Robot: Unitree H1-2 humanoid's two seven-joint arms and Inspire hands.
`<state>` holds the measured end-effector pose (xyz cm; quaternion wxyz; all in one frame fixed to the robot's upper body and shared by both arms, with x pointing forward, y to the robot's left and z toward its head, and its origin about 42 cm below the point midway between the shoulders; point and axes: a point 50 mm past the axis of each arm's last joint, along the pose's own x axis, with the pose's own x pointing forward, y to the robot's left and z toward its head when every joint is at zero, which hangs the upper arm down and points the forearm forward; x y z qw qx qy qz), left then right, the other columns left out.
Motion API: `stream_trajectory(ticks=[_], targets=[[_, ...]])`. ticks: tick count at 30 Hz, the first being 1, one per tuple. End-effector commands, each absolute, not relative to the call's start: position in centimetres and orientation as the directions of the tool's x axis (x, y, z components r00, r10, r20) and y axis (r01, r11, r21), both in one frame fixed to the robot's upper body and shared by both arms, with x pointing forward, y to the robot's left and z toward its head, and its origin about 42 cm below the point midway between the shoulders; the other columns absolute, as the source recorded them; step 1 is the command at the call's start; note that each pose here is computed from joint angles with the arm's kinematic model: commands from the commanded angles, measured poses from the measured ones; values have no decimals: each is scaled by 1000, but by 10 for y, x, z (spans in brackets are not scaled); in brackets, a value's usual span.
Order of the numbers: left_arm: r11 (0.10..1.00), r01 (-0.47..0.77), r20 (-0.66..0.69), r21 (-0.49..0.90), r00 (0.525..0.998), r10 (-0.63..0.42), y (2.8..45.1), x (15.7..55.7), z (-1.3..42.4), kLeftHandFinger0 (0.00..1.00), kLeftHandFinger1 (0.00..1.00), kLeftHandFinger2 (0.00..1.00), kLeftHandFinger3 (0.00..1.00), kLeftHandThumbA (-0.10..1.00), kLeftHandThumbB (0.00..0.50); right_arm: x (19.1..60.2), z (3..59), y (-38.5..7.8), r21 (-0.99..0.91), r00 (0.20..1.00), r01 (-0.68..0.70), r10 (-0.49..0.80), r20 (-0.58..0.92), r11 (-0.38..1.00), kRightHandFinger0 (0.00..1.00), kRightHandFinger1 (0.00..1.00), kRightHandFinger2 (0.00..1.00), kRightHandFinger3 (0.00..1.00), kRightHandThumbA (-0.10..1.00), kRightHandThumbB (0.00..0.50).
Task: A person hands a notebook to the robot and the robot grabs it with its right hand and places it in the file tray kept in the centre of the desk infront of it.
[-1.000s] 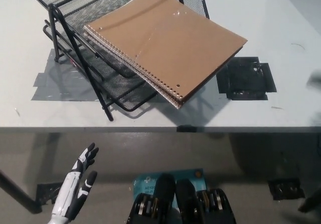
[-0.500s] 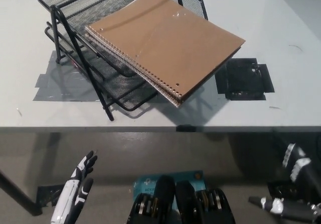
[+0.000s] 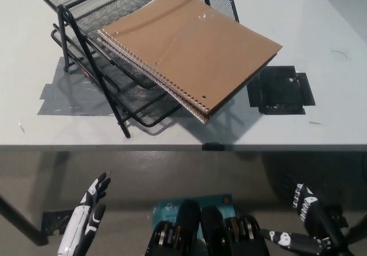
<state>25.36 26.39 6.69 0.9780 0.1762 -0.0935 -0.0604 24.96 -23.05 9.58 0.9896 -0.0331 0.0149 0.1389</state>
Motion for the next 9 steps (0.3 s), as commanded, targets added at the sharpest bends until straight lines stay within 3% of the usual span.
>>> stream_trajectory(ticks=[1,9], targets=[[936,46,243,348,960,-137,266,258,77,1000,1000,1000,1000,1000,351,233,89,-210,-85,980,-171,178,87,982,1000,1000,1000,1000,1000,376],[935,44,246,353,959,-138,267,258,78,1000,1000,1000,1000,1000,351,237,87,-205,-121,975,-196,206,79,973,1000,1000,1000,1000,1000,400]])
